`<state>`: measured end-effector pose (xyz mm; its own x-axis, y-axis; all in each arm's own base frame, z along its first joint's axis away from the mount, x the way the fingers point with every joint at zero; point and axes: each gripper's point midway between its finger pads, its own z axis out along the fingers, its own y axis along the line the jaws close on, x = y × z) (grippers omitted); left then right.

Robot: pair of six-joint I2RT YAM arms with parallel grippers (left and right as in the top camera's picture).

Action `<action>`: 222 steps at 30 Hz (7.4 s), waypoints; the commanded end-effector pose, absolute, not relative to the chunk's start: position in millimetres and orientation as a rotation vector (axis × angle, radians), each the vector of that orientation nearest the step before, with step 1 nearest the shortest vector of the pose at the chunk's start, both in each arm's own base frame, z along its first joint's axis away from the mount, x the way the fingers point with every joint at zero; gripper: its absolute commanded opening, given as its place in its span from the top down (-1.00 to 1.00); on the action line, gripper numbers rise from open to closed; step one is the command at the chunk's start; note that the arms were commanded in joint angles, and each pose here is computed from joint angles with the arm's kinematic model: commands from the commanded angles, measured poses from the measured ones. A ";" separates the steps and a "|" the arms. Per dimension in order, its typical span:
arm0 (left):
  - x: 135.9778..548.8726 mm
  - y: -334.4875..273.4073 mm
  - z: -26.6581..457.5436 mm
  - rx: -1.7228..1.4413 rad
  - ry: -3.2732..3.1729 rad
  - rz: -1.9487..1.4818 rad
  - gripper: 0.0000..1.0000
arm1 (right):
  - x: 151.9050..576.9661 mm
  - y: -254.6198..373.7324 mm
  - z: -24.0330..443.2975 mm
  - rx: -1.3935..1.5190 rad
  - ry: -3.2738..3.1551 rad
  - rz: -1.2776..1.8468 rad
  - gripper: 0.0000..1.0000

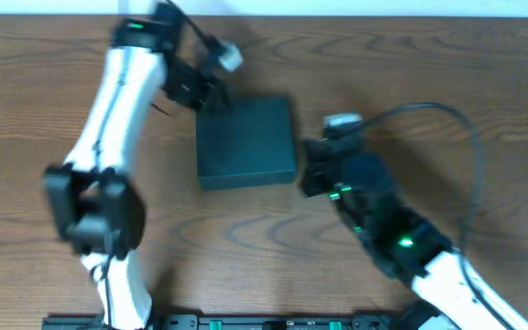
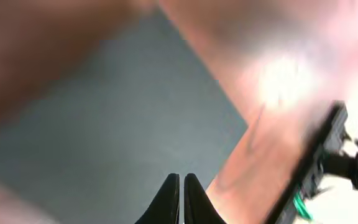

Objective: Pack container

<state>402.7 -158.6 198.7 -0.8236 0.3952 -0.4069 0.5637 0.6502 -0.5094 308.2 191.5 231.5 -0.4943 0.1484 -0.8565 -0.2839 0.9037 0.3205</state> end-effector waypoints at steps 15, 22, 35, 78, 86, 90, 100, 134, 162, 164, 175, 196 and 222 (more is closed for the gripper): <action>388.2 -51.9 302.5 0.434 2.480 -0.610 -0.91 | 312.5 125.4 217.1 -0.030 2.111 0.317 -0.98; 391.0 -30.8 292.0 0.400 2.543 -0.440 -0.91 | 296.9 117.6 191.3 -0.046 2.233 0.264 -0.99; 372.4 8.6 299.9 0.333 2.604 -0.107 -0.90 | 286.7 112.5 177.7 -0.056 2.302 0.232 -0.99; 210.6 11.3 131.1 -0.177 1.984 -0.087 -0.91 | 286.7 112.5 177.7 -0.056 2.302 0.232 -0.99; 214.6 16.5 109.2 -0.208 2.002 -0.068 -0.91 | 286.7 112.5 177.7 -0.056 2.302 0.232 -0.99; 221.6 17.5 104.5 -0.225 1.970 -0.081 -0.91 | 286.7 112.5 177.7 -0.056 2.302 0.232 -0.98; 222.1 19.9 110.9 -0.228 1.936 -0.066 -0.90 | 286.7 112.5 177.7 -0.056 2.302 0.232 -0.99; 222.0 19.6 114.6 -0.223 1.918 -0.065 -0.91 | 283.2 92.7 176.7 -0.064 2.299 0.093 -0.99; 222.0 19.6 114.6 -0.224 1.918 -0.066 -0.91 | 221.2 35.8 125.6 0.000 1.896 0.114 -0.98; 222.0 19.6 114.6 -0.223 1.918 -0.065 -0.90 | 221.1 35.9 128.3 0.003 1.883 0.120 -0.99; 222.0 19.6 114.6 -0.224 1.918 -0.066 -0.90 | 221.0 37.0 128.0 -0.002 1.885 0.126 -0.99; 222.0 19.6 114.6 -0.224 1.918 -0.066 -0.90 | 221.0 37.0 128.0 -0.002 1.885 0.126 -0.99; 222.0 19.6 114.6 -0.223 1.918 -0.065 -0.90 | 221.0 37.0 128.0 -0.002 1.885 0.126 -0.99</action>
